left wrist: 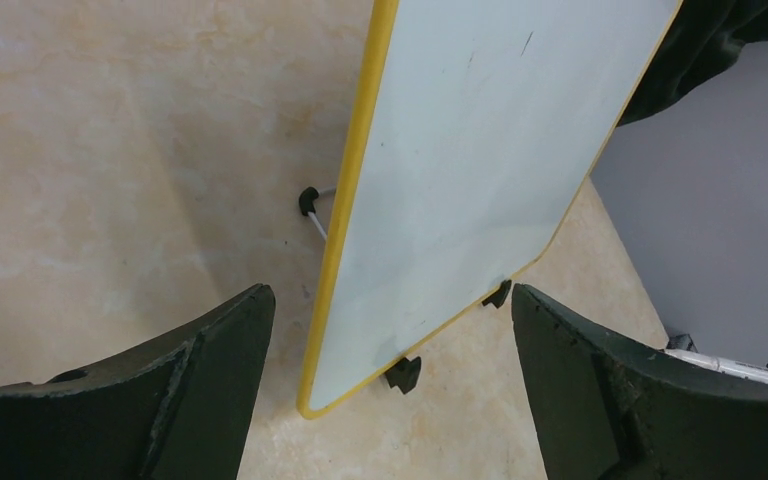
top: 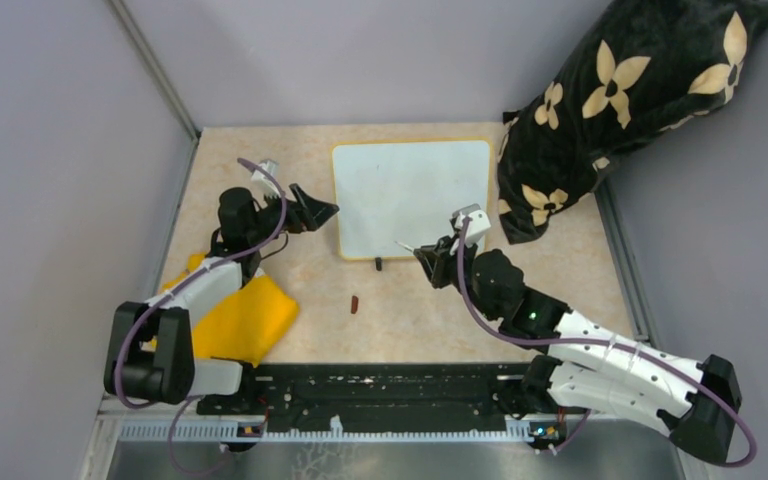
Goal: Write a sentence on the whiteboard
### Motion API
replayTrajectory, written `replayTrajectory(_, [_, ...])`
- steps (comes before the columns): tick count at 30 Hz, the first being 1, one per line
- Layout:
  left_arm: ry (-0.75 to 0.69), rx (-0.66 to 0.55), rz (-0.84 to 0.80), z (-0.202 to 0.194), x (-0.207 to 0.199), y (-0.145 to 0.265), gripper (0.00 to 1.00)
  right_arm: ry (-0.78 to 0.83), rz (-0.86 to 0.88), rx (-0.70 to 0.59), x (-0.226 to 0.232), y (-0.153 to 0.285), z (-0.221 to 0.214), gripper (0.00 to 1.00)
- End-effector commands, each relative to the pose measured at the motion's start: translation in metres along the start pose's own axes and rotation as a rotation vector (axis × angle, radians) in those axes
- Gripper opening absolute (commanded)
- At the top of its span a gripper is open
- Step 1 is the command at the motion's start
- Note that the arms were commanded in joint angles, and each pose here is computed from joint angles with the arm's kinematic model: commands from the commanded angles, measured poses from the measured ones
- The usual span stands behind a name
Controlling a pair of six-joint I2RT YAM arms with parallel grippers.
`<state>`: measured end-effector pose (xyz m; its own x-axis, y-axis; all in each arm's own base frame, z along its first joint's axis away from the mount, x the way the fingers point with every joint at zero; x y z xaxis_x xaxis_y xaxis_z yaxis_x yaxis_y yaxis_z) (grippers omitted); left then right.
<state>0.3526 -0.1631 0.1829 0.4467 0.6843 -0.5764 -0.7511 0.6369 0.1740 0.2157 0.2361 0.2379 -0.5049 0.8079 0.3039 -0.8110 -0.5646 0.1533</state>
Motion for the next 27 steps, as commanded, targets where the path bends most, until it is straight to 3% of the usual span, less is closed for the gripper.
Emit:
replayTrajectory(1, [-0.1,-0.032,-0.107,0.024,-0.015,-0.007,0.94,-0.017,0.071,-0.091,0.015,0.006,0.025,0.0])
replayTrajectory(6, [-0.182,-0.076,-0.106,0.031,-0.016,0.0,0.99,-0.009,0.091,-0.102,0.017,0.011,0.028,0.0])
replayTrajectory(12, [-0.177,-0.054,0.121,0.036,0.019,0.002,0.99,0.001,0.086,-0.125,0.012,0.017,0.032,0.0])
replayTrajectory(16, [-0.138,-0.068,0.025,0.03,0.004,0.0,0.99,-0.002,0.088,-0.127,0.012,0.02,0.033,0.0])
replayTrajectory(24, [-0.21,0.008,-0.201,0.005,-0.016,-0.001,0.99,-0.031,0.097,-0.124,0.013,0.023,0.032,0.0])
replayTrajectory(27, [-0.155,0.029,-0.304,-0.001,-0.019,0.001,0.97,-0.042,0.1,-0.122,0.015,0.023,0.034,0.0])
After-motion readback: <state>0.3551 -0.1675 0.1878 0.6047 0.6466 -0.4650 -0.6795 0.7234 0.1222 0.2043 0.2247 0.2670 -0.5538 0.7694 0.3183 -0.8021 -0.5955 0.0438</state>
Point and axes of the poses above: each gripper's point midway between its finger pads, its own y axis back along the fingers, its own x axis along the line the jaws close on, z = x × y, the point moved 1 cm from there along y, back along the fingers, and after that the axes turned 2 degrees about -y, right-handed, at the moved point
